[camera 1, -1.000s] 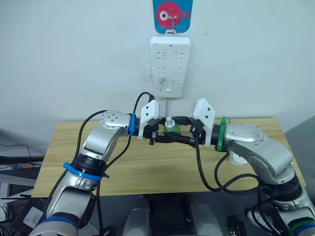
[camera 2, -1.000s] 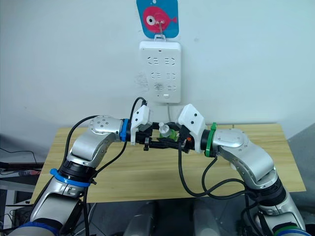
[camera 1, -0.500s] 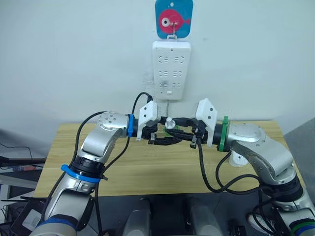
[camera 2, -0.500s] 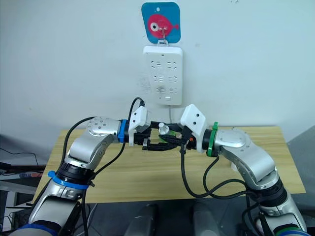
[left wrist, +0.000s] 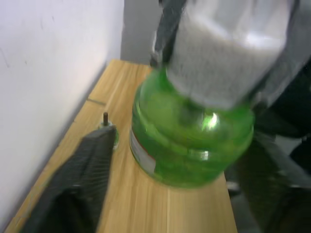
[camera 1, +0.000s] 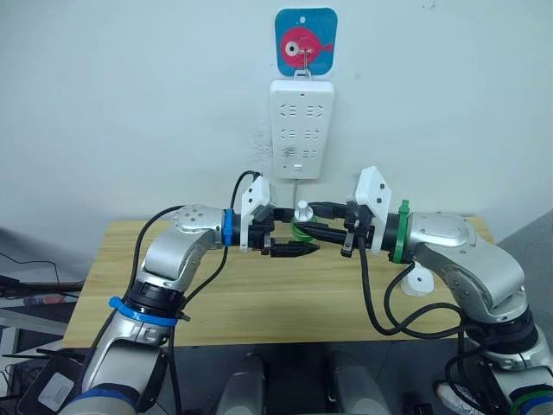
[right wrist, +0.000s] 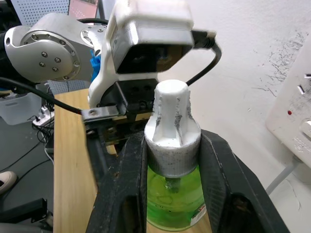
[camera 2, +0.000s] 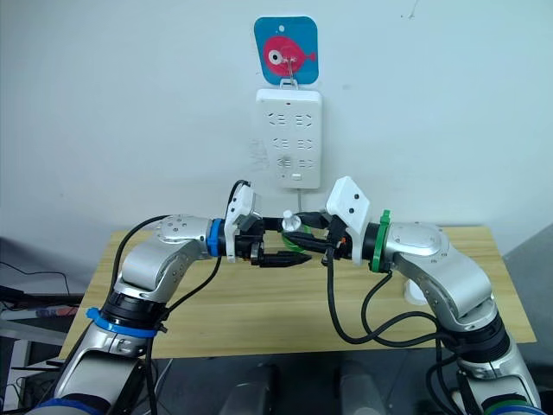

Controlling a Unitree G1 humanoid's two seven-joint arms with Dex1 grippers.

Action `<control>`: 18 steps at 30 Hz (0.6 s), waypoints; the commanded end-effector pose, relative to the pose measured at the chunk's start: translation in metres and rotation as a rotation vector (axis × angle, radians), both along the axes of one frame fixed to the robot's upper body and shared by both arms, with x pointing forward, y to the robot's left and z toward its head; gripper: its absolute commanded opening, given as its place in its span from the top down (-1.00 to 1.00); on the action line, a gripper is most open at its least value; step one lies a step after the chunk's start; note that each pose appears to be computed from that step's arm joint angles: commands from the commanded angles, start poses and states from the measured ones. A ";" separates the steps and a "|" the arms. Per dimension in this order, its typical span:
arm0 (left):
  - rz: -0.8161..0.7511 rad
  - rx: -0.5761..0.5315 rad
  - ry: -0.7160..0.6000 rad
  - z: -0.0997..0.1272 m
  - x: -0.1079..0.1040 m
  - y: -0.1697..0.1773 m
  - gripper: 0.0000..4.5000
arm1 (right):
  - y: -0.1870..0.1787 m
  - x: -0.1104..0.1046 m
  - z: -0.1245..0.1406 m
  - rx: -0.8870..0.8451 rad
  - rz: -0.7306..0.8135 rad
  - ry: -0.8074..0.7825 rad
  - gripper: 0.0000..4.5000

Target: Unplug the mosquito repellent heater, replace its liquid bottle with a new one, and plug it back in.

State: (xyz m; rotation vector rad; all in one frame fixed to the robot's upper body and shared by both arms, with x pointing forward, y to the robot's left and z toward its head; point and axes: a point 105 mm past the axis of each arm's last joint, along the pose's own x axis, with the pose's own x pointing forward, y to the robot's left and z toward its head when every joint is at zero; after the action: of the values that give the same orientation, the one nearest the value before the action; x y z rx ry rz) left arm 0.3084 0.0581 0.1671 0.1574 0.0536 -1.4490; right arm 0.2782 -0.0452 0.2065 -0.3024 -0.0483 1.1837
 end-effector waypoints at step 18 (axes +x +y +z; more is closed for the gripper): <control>-0.148 0.055 -0.176 0.006 -0.025 -0.001 -0.03 | -0.002 -0.014 -0.004 -0.149 0.399 0.062 0.52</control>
State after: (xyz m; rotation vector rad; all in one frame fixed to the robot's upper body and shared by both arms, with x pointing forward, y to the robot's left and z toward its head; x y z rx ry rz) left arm 0.2889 0.0589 0.1609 0.2931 0.0038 -1.5549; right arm 0.2716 -0.0480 0.2052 -0.3821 0.0205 1.5005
